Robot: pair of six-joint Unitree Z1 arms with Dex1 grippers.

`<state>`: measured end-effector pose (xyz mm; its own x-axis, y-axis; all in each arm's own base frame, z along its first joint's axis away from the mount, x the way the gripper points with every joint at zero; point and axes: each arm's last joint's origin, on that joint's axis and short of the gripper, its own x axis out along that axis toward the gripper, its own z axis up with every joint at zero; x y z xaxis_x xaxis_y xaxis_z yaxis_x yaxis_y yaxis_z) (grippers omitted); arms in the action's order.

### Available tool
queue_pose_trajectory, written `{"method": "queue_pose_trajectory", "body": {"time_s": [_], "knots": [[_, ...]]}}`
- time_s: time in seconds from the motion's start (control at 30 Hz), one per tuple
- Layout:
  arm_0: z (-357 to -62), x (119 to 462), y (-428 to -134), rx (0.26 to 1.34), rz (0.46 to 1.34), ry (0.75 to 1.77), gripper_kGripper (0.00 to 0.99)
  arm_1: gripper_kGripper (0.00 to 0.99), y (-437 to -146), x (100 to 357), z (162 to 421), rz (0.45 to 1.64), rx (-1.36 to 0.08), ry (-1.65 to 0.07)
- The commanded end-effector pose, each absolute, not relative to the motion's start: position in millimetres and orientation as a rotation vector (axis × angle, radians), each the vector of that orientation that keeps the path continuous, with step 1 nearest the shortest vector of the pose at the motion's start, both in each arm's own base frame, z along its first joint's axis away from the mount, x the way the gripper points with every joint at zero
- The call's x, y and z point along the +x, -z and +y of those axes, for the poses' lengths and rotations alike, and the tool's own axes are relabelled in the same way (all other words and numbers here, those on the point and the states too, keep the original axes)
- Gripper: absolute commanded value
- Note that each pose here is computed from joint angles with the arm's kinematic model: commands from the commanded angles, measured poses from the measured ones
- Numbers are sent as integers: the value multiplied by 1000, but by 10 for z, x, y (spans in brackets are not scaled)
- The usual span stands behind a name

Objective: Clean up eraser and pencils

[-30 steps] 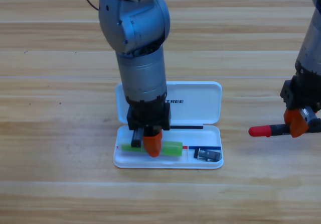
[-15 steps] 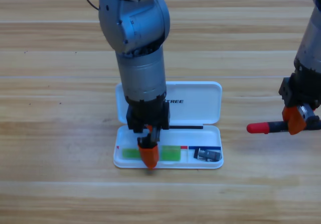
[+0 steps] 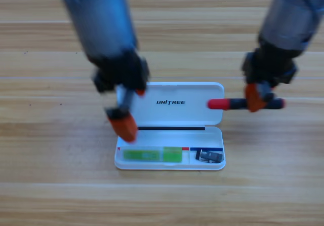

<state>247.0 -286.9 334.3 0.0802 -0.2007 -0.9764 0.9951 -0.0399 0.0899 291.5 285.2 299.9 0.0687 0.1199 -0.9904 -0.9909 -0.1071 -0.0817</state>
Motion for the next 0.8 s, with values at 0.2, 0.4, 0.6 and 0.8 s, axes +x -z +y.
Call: {"method": "queue_pose_trajectory", "body": {"time_s": [0.2, 0.4, 0.6, 0.8], "knots": [[-1236, 2156, -4342, 1065, 770, 1031, 990, 0, -2228, 2977, 3895, 1103, -1316, -1360], [-810, 2082, -4340, 1021, 771, 994, 990, 0, -2062, 3001, 4107, 1108, -1325, -1346], [-763, 2056, -4229, 986, 802, 1024, 990, 0, -1986, 3017, 4136, 1125, -1330, -1335], [-770, 2046, -4168, 968, 815, 1050, 990, 0, -1975, 3012, 4126, 1142, -1330, -1326]]}}
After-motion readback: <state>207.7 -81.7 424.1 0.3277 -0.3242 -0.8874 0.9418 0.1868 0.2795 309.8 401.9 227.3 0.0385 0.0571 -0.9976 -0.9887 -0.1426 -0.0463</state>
